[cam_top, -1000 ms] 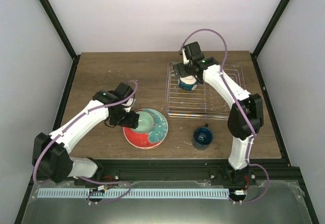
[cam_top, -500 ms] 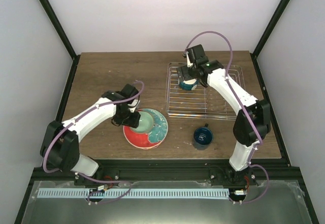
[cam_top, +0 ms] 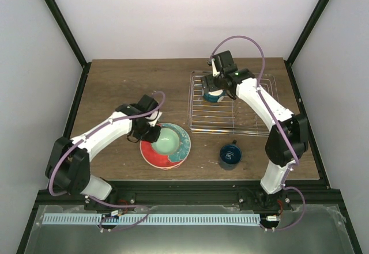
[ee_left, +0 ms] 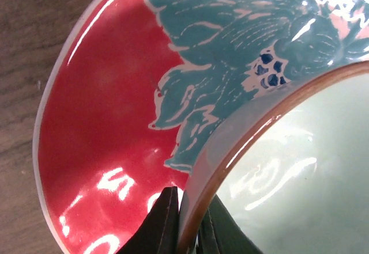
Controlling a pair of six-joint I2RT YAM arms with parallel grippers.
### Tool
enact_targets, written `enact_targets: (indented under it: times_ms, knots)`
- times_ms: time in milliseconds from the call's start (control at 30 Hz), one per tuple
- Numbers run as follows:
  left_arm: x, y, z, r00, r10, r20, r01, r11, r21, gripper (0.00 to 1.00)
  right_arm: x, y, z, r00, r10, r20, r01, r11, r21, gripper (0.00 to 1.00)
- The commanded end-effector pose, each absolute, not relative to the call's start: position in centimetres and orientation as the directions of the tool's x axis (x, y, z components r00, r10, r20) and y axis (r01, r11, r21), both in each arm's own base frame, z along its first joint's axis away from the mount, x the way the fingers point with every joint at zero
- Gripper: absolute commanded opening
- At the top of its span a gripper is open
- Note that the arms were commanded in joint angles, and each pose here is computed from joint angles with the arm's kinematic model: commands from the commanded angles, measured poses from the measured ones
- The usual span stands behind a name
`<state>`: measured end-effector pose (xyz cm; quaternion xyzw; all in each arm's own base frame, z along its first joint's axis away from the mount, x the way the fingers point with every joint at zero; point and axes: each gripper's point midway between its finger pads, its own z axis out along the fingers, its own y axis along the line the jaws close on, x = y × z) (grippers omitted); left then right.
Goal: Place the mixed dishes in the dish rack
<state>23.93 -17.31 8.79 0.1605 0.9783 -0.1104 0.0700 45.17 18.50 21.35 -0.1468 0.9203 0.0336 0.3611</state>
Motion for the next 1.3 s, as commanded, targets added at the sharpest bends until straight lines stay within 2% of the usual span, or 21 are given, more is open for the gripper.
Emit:
enact_targets:
  times_ms: [0,200,333,500,733,833,933,1267]
  knots:
    - [23.3,-17.7,9.2,-0.933,0.316,-0.17,0.349,0.91,-0.225,0.0,44.6,19.0,24.6,-0.661,-0.191,-0.726,-0.323,0.945,0.045,0.93]
    - [23.4,-19.3,12.7,-0.928,0.295,-0.229,0.364,0.852,-0.376,0.0,43.7,19.5,24.9,-0.692,-0.149,-0.707,-0.371,0.913,0.17,0.93]
    - [24.3,-20.6,17.6,-0.906,0.221,-0.362,0.398,0.738,-0.545,0.0,42.6,19.6,25.2,-0.738,-0.091,-0.668,-0.419,0.839,0.349,0.93]
    - [26.6,-21.9,23.1,-0.851,0.091,-0.516,0.465,0.586,-0.664,0.0,40.9,19.4,26.8,-0.79,0.004,-0.614,-0.47,0.639,0.609,0.9]
    - [29.9,-24.9,29.4,-0.779,-0.025,-0.627,0.58,0.349,-0.736,0.0,37.5,21.4,27.3,-0.849,-0.017,-0.528,-0.508,0.304,0.806,0.84]
    - [31.3,-25.7,31.9,-0.744,-0.072,-0.664,0.63,0.255,-0.734,0.0,36.3,21.9,27.2,-0.868,-0.019,-0.496,-0.491,0.183,0.852,0.83]
    - [32.4,-26.4,32.6,-0.733,-0.083,-0.675,0.65,0.206,-0.731,0.0,35.3,22.1,28.1,-0.851,-0.019,-0.526,-0.525,0.104,0.845,0.83]
    - [33.3,-27.2,33.1,-0.718,-0.109,-0.687,0.679,0.106,-0.727,0.0,33.5,22.0,29.3,-0.841,-0.011,-0.541,-0.541,-0.022,0.841,0.84]
